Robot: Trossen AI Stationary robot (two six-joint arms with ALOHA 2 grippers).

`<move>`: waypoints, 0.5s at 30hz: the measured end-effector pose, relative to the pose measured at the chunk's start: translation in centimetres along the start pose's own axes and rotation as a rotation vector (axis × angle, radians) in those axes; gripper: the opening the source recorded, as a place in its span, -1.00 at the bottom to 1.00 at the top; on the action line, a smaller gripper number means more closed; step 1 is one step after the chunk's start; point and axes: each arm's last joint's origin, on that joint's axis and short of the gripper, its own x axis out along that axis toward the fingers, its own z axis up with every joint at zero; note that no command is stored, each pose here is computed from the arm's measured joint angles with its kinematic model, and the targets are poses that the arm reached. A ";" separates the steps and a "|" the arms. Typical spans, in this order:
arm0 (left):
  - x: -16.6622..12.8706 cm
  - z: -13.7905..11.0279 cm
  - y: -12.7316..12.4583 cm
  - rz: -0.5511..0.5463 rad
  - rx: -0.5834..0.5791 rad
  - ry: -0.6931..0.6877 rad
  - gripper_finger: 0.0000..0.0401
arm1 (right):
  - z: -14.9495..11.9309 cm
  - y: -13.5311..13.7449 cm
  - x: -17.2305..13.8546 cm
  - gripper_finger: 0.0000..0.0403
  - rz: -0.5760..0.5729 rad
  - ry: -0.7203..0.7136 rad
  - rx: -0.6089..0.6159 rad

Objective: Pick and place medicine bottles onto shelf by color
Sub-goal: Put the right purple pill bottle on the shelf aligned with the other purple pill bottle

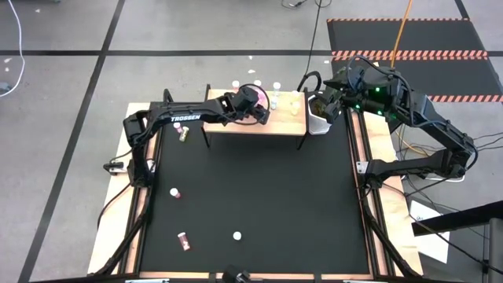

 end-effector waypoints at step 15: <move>0.0 0.1 0.0 -0.006 0.001 -0.011 -0.36 | 0.0 0.0 0.0 0.13 -0.002 0.000 -0.030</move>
